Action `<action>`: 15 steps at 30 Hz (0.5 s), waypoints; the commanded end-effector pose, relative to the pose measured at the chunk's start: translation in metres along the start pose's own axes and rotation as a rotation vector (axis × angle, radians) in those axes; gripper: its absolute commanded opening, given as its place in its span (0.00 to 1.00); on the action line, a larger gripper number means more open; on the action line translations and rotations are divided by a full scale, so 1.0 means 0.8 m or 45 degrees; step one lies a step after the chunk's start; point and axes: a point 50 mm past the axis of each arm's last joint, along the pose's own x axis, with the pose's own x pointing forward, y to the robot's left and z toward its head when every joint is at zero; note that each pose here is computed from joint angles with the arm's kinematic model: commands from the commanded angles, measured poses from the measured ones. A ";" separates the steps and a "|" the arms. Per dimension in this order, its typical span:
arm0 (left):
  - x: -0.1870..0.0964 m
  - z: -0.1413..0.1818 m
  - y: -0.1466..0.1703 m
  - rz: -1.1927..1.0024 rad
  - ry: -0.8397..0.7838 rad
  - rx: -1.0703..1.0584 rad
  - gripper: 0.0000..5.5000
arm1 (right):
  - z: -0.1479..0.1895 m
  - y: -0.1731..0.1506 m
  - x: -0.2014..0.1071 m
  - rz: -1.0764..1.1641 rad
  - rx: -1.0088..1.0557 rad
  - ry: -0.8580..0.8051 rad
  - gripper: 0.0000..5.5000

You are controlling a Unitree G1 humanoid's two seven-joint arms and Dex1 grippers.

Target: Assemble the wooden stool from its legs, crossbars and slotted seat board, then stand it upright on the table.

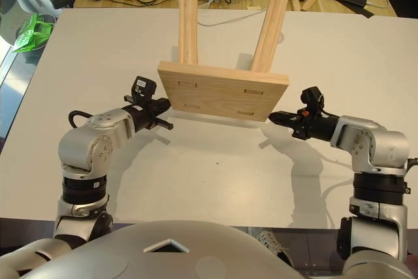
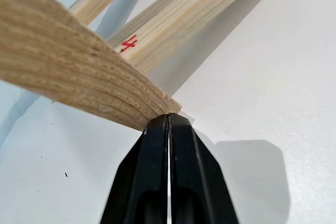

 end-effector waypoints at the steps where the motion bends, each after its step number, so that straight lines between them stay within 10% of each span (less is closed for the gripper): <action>1: -0.003 0.016 -0.029 -0.215 -0.082 -0.078 0.00 | 0.013 0.025 0.011 0.167 -0.043 -0.071 0.00; 15: -0.029 0.049 -0.040 -0.397 -0.230 -0.203 0.00 | 0.040 0.066 0.000 0.342 -0.071 -0.163 0.00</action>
